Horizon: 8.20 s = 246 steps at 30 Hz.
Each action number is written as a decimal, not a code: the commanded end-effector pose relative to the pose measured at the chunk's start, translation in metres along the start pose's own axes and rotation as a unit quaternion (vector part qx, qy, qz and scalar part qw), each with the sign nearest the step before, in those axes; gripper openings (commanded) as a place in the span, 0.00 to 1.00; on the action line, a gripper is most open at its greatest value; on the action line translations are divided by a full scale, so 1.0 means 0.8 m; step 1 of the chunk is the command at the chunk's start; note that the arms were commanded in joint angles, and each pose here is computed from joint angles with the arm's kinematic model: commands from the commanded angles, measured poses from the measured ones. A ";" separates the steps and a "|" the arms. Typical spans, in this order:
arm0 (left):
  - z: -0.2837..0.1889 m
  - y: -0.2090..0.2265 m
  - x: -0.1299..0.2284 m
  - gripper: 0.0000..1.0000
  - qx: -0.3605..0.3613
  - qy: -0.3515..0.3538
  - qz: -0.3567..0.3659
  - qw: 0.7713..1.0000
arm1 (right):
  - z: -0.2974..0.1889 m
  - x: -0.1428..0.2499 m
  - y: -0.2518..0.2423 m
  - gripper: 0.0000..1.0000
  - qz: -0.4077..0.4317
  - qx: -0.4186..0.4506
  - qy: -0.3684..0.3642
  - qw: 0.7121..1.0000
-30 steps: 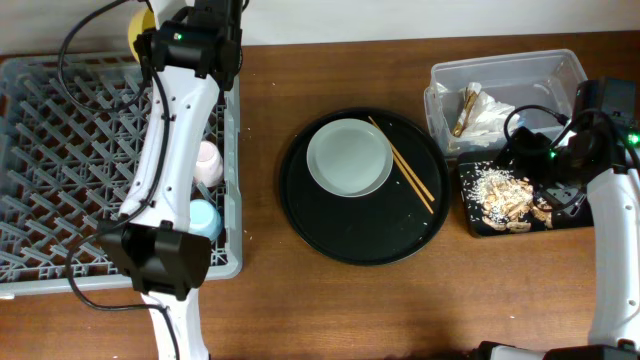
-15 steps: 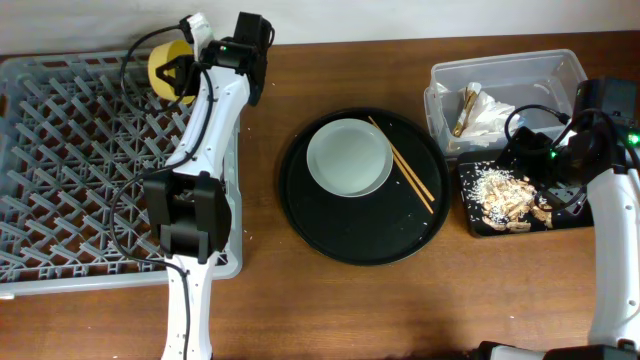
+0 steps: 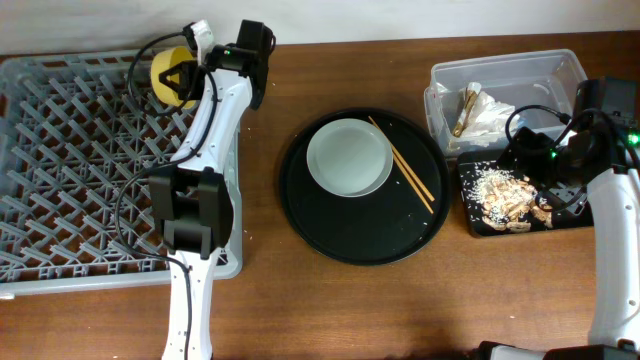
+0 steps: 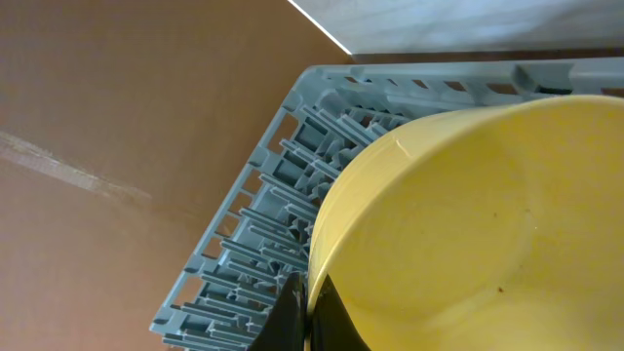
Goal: Sort waste into correct bins and load items into the dishwasher rack
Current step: 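Lift the yellow bowl with the left gripper and stand it in the rack's back row, then move the left gripper to the white plate and grasp its rim, then lift the white plate with the left gripper and stand it upright in the rack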
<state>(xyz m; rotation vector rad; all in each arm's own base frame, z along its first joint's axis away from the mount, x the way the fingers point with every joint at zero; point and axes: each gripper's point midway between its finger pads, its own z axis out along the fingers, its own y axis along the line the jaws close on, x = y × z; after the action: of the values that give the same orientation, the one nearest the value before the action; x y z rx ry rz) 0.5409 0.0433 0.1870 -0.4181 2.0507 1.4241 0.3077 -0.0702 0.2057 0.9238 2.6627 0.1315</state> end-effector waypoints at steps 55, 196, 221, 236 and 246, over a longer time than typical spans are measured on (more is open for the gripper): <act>-0.029 -0.022 0.004 0.00 -0.083 -0.062 0.032 0.994 | -0.001 -0.005 -0.005 0.98 -0.010 0.012 -0.009 1.000; -0.055 0.269 -0.071 0.01 0.216 0.011 -0.115 0.970 | 0.005 -0.007 -0.004 0.98 -0.010 0.013 -0.005 1.000; 0.048 0.152 -0.032 0.00 -0.013 0.038 -0.012 0.999 | 0.005 -0.006 -0.001 0.99 -0.010 0.006 -0.002 1.000; 0.030 0.128 -0.014 0.00 0.036 0.059 -0.030 0.997 | 0.005 -0.006 -0.001 0.99 -0.010 0.006 -0.002 1.000; 0.029 0.117 -0.011 0.00 0.060 0.068 -0.045 0.995 | 0.005 -0.006 -0.001 0.99 -0.010 0.006 -0.002 1.000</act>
<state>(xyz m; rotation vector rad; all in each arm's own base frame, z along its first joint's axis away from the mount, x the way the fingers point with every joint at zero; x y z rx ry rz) 0.5012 0.0980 0.2583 -0.5282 2.1893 1.2679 0.3110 -0.0724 0.2029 0.9102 2.6676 0.1187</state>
